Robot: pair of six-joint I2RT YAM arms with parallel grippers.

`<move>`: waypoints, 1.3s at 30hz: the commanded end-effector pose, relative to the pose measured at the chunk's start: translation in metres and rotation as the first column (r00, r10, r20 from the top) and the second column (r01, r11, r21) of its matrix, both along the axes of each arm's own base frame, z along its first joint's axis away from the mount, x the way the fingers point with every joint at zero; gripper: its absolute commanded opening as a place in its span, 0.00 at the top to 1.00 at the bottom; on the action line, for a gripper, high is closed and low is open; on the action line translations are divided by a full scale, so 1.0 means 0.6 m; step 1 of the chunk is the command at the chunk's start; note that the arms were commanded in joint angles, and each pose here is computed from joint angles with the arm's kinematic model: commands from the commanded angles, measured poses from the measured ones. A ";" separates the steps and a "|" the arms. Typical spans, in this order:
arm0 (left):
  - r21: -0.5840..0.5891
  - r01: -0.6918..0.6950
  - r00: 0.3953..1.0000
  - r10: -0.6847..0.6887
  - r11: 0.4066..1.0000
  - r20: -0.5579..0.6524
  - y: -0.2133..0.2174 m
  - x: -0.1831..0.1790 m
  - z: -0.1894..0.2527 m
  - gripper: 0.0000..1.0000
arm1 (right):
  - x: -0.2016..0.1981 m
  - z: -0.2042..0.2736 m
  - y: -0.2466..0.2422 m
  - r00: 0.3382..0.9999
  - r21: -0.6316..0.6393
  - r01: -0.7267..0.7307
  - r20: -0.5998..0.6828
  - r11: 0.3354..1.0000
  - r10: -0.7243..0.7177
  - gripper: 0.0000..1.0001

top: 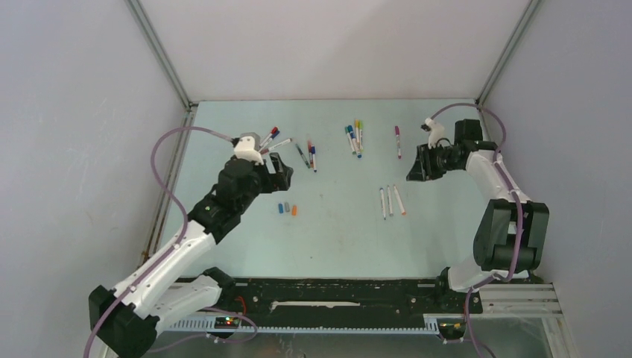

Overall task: Open the pen caps
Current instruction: Place the pen cap at the center of the board, then pick up the pen from the center of the board.

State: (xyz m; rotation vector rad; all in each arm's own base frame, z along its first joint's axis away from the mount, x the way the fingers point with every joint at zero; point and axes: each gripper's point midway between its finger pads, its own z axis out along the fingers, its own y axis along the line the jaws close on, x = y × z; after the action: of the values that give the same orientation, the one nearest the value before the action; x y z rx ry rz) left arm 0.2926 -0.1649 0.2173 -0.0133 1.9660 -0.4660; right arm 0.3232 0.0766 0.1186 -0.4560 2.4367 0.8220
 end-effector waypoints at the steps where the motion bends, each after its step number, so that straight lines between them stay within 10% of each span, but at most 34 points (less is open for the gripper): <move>1: 0.019 -0.030 0.995 0.028 0.999 0.095 0.041 0.008 0.062 0.12 | 0.090 0.081 -0.016 0.977 -0.042 0.031 0.214 0.999 -0.021 0.65; 18: -0.143 -0.019 0.977 0.048 0.990 0.207 0.034 0.031 0.107 0.10 | 0.327 0.026 -0.029 0.965 -0.265 0.262 0.086 0.928 -0.247 0.59; 39: -0.166 -0.008 0.989 0.032 0.986 0.142 0.012 0.079 0.052 0.10 | 0.367 -0.138 -0.014 0.957 -0.458 0.252 -0.014 0.852 -0.291 0.59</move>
State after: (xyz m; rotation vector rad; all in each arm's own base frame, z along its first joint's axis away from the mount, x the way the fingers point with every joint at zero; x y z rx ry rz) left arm 0.3360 -0.1564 0.2485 -0.0984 1.8062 -0.5729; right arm 0.5306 0.0755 0.0313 -0.2526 2.7101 0.2373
